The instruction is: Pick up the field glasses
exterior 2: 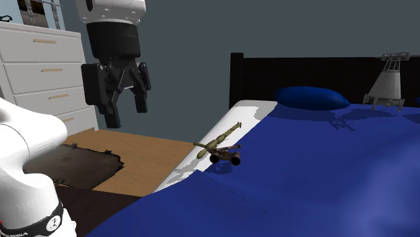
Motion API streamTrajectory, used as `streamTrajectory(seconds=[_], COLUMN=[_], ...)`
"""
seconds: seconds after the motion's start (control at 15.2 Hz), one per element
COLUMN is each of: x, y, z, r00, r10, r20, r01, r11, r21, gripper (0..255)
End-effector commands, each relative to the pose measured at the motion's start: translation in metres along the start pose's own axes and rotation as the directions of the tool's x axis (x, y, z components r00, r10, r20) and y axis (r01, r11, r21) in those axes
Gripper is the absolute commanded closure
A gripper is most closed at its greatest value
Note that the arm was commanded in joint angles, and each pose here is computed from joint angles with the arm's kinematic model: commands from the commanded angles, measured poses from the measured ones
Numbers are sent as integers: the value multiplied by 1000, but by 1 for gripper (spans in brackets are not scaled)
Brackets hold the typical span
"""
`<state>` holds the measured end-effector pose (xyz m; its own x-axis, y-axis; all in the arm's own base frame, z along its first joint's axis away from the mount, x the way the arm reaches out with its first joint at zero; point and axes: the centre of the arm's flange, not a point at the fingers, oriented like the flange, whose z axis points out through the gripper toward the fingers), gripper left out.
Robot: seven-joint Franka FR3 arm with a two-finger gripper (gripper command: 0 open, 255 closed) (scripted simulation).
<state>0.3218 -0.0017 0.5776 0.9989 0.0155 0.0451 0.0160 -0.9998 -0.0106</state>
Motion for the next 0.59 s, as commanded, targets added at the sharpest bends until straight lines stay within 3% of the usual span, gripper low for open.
streamTrajectory(seconds=[0.0, 0.53], x=[0, 81], y=[0, -65], z=[0, 40], r00=[1000, 1000], r10=[0, -12], r20=[0, 25], r01=[0, 13], r11=[1000, 999], r21=[0, -30], gripper=[0, 0])
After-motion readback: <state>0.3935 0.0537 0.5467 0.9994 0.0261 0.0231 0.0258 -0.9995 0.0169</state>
